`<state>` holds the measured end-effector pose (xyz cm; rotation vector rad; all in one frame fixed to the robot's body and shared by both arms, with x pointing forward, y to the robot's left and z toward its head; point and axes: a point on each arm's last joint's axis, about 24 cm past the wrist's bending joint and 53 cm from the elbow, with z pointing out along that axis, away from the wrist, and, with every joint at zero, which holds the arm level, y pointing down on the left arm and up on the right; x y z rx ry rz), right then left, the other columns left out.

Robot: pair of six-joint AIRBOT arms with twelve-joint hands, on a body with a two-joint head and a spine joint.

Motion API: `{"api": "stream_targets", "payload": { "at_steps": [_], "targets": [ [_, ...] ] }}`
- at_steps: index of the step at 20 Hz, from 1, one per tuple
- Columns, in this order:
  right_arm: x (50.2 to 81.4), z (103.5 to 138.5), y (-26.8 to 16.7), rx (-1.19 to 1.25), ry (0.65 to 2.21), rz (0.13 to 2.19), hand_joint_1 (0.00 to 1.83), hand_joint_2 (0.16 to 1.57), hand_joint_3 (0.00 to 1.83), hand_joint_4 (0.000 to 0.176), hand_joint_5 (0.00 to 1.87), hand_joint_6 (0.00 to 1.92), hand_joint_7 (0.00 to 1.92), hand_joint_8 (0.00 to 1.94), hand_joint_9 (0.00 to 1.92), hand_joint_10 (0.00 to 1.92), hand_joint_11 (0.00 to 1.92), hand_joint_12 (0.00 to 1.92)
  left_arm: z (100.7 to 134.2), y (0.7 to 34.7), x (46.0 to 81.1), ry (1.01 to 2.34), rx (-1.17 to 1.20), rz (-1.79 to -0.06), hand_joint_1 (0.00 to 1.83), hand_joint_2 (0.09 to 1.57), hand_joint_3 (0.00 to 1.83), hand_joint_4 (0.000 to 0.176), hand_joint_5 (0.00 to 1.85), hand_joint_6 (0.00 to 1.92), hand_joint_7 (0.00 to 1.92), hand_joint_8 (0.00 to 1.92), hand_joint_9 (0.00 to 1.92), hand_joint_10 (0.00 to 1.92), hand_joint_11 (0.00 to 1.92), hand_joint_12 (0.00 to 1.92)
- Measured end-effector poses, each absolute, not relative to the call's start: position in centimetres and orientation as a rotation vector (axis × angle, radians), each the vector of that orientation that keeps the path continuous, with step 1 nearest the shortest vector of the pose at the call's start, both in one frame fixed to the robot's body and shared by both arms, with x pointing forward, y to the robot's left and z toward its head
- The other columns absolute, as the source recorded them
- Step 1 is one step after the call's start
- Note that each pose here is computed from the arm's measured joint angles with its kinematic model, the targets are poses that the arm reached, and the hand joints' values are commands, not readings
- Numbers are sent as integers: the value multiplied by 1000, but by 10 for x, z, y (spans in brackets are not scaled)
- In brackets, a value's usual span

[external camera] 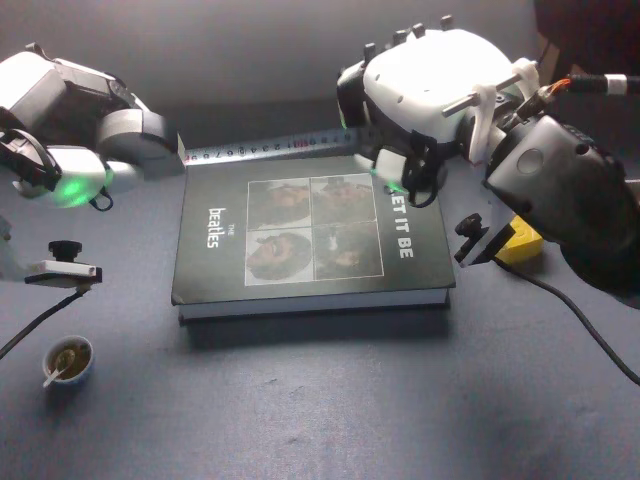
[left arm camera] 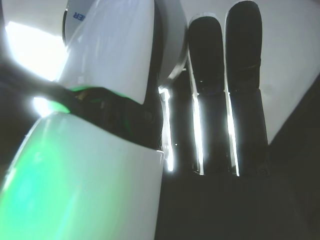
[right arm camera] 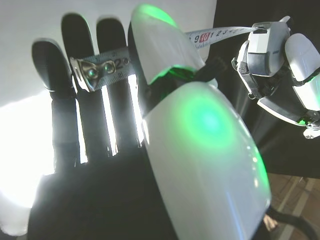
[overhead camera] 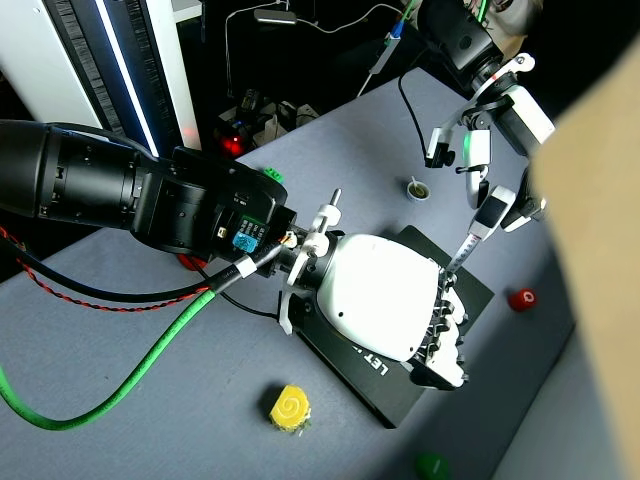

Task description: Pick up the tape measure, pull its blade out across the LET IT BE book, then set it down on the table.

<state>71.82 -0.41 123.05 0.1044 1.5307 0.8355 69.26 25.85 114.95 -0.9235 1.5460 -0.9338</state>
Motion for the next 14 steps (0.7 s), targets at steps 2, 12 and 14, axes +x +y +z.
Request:
{"api": "stream_targets", "payload": {
  "at_steps": [2,12,14],
  "targets": [
    [718,1231,-4,101,1529,835,802,1154,0,0,580,99,660,153,495,469,163,1321,1150,259,693,1542,-924,-933,1378,1110,0,0,927,859,1015,977,919,1243,859,1056],
    [716,1231,-2,95,1530,840,785,1139,0,0,578,14,674,50,491,330,99,1285,1151,261,693,1534,-928,-932,1378,1109,0,0,947,839,1011,987,909,1251,858,1076],
    [716,1231,-2,95,1529,841,784,1140,0,0,579,13,673,46,513,333,129,1298,1151,260,693,1535,-928,-932,1378,1109,0,0,945,838,1020,976,903,1258,857,1077]
  ]
}}
